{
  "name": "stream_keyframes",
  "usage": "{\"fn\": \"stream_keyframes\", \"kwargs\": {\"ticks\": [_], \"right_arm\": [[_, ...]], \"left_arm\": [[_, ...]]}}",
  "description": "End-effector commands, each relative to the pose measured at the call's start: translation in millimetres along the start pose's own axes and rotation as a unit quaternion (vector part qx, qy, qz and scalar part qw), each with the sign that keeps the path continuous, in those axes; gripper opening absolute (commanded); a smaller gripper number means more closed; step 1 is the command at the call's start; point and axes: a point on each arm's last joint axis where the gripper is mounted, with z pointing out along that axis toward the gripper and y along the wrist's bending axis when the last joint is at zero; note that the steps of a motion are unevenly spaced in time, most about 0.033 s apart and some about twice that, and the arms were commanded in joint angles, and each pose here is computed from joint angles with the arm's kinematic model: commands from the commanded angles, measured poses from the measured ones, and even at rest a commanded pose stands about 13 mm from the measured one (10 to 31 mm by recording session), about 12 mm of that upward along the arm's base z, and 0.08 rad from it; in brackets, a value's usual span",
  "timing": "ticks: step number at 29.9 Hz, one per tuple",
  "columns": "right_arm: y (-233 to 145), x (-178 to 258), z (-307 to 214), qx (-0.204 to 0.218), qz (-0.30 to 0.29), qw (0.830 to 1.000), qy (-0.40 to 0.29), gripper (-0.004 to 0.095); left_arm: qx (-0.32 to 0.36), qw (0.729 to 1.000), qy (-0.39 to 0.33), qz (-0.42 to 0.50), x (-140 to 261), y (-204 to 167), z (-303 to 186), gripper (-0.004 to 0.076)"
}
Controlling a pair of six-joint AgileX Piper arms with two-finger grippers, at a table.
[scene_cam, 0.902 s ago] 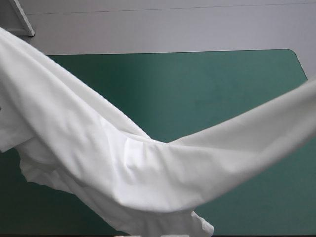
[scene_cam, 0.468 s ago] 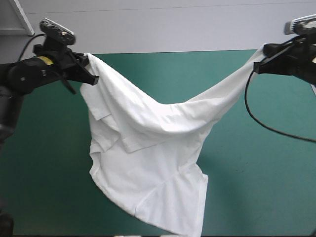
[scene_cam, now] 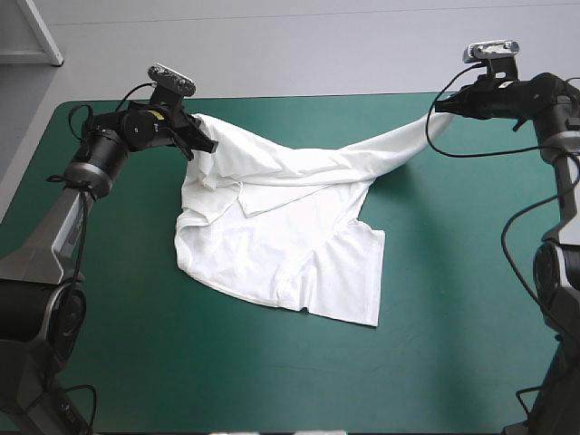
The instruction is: Fold the cloth
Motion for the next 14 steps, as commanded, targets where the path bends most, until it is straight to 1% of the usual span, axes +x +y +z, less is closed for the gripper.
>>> {"fn": "stream_keyframes", "kwargs": {"ticks": [1, 3, 4, 5, 7, 8, 9, 11, 14], "right_arm": [[2.0, -27.5, -7.8, -0.015, 0.002, 0.999, -0.036, 0.0363], [1.2, -29.1, 1.5, -0.034, 0.008, 0.999, -0.021, 0.0566], [1.4, -30.5, 3.1, -0.040, 0.014, 0.999, -0.017, 0.0617], [2.0, -33.9, 2.3, -0.045, 0.013, 0.999, -0.017, 0.0642], [4.7, -43.1, -5.7, -0.050, 0.005, 0.998, -0.027, 0.0619], [6.4, -48.4, -11.1, -0.051, 0.000, 0.998, -0.035, 0.0598], [9.8, -55.2, -20.9, -0.054, -0.007, 0.998, -0.045, 0.0578], [18.1, -67.5, -42.3, -0.064, -0.022, 0.996, -0.058, 0.0550], [34.0, -81.1, -76.9, -0.093, -0.029, 0.993, -0.074, 0.0526]], "left_arm": [[-0.039, 0.998, -0.047, 0.014, -17.0, 9.3, -11.5, 0.0059], [-0.052, 0.998, -0.040, 0.017, -12.8, 16.3, -8.7, 0.0141], [-0.059, 0.997, -0.041, 0.012, -11.3, 22.0, -9.5, 0.0204], [-0.067, 0.997, -0.043, -0.001, -9.5, 28.4, -10.6, 0.0276], [-0.086, 0.995, -0.052, -0.029, -7.9, 43.3, -19.2, 0.0414], [-0.095, 0.993, -0.056, -0.049, -6.6, 51.4, -24.8, 0.0465], [-0.101, 0.991, -0.060, -0.063, -5.7, 57.4, -29.2, 0.0489], [-0.112, 0.988, -0.065, -0.086, -3.2, 70.8, -43.4, 0.0498], [-0.105, 0.988, -0.060, -0.099, -2.4, 75.4, -60.1, 0.0492]]}}
